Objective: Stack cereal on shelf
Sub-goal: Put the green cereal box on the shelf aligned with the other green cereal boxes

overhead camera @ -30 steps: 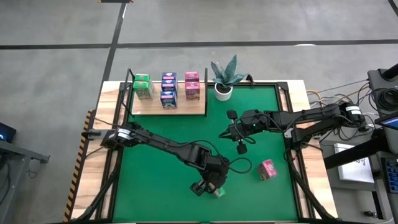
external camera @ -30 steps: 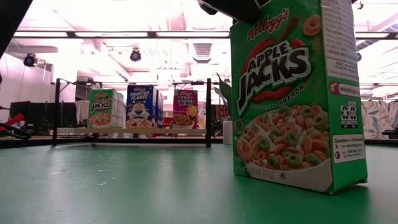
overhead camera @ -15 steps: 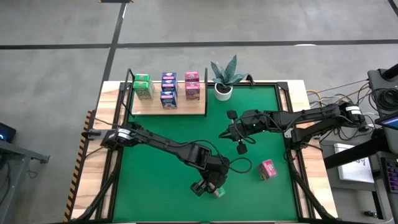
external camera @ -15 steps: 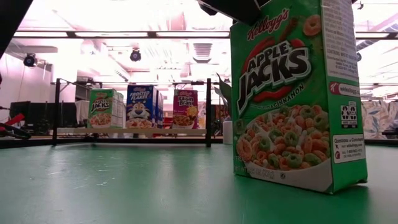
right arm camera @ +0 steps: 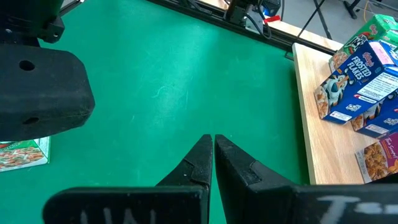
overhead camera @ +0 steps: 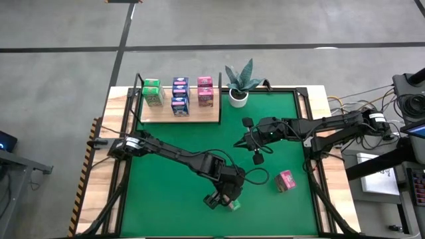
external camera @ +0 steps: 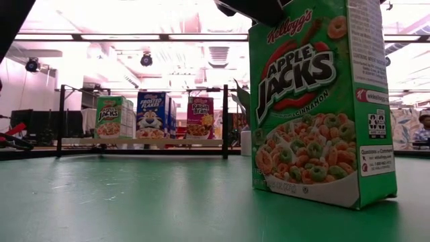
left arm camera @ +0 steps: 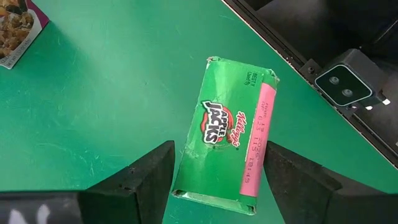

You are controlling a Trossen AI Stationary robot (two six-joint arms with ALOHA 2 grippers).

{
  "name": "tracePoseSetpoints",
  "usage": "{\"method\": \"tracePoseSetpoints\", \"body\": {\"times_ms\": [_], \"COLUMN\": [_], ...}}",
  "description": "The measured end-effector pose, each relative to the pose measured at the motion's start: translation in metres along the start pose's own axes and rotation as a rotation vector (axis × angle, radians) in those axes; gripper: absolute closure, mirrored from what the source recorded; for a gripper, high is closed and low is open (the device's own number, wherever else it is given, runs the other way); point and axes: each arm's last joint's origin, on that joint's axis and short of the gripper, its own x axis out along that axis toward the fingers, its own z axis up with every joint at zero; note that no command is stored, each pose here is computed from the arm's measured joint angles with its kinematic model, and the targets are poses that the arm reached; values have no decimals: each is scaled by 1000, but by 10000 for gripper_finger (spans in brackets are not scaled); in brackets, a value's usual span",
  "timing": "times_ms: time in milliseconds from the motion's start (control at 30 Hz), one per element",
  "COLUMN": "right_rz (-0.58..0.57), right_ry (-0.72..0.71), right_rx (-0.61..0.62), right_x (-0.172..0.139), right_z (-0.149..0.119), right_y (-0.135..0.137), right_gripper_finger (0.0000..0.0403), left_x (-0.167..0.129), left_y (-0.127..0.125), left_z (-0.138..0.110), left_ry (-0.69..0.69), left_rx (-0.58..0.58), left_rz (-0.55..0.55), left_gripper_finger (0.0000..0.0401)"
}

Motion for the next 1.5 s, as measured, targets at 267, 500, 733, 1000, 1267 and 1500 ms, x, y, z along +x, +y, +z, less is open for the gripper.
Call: {"method": "tracePoseSetpoints", "body": {"times_ms": [267, 500, 733, 1000, 1267, 1500], "right_rz": [0, 0, 2, 2, 1, 0], "right_ry": [0, 0, 7, 8, 7, 5], "right_rx": [0, 0, 1, 1, 1, 0], "right_x": [0, 0, 0, 0, 0, 0], "right_z": [0, 0, -1, -1, -1, -1], "right_y": [0, 0, 0, 0, 0, 0], "right_gripper_finger": [394, 394, 394, 394, 394, 394], "left_x": [0, -1, -16, -34, -81, -128], "left_y": [0, -1, -6, -11, -25, -44], "left_z": [0, -1, 0, -3, -9, -42], "left_ry": [0, 15, 103, 186, 192, 224], "left_rx": [-4, -8, -33, -46, -43, -130], "left_rz": [0, -6, -37, -20, 77, 215], "left_gripper_finger": [244, 259, 259, 259, 259, 260]}}
